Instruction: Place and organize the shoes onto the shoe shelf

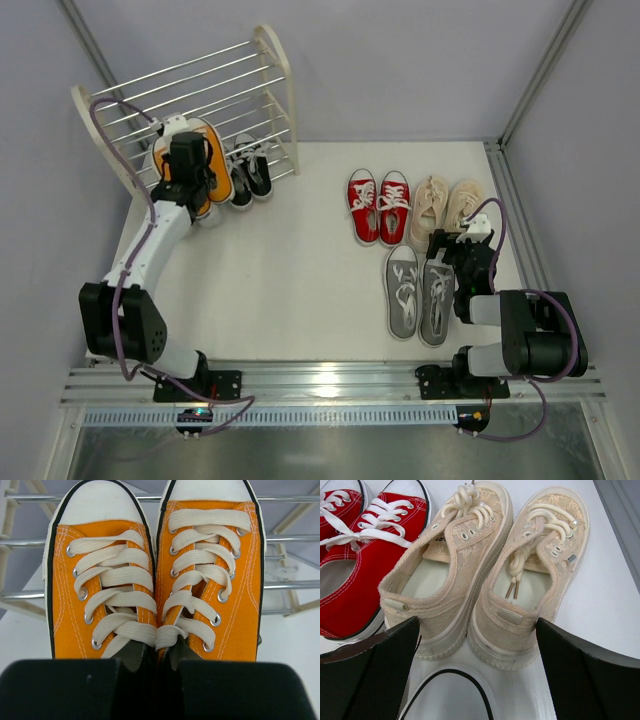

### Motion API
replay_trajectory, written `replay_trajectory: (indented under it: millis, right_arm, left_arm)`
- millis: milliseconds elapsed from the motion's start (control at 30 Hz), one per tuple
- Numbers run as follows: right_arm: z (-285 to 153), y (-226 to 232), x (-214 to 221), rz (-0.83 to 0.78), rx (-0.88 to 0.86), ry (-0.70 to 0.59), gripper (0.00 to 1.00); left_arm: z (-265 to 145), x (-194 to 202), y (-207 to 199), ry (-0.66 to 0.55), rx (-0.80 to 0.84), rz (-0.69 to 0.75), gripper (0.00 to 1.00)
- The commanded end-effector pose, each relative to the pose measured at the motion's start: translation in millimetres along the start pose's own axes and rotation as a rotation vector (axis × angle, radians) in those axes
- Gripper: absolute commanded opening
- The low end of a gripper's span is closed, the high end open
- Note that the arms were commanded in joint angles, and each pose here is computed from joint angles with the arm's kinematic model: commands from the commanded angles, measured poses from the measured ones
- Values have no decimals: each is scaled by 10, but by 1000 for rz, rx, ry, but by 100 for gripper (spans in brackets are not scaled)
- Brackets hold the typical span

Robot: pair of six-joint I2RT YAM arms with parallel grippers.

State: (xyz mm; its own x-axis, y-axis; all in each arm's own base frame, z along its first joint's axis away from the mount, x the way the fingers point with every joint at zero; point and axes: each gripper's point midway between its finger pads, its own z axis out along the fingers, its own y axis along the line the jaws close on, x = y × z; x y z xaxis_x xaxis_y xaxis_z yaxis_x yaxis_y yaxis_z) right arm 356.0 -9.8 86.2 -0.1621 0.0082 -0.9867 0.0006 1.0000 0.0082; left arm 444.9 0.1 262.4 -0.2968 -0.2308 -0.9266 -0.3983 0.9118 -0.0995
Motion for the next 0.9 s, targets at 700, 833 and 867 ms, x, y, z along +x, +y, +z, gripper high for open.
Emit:
replay_trajectory:
  millis: [700,833,867]
  right_arm:
    - [53,7,-334,1,-3,-115,97]
    - [52,7,-343,1,-3,-118,97]
    - [53,15,-338,1,-6,-117,97]
  left_arm:
    - [1047,-1012,244,-303,-37,11,0]
    - [859,-1091,349,-366,-57,29,0]
    - [812,-1125,368,-381,-61,29,0]
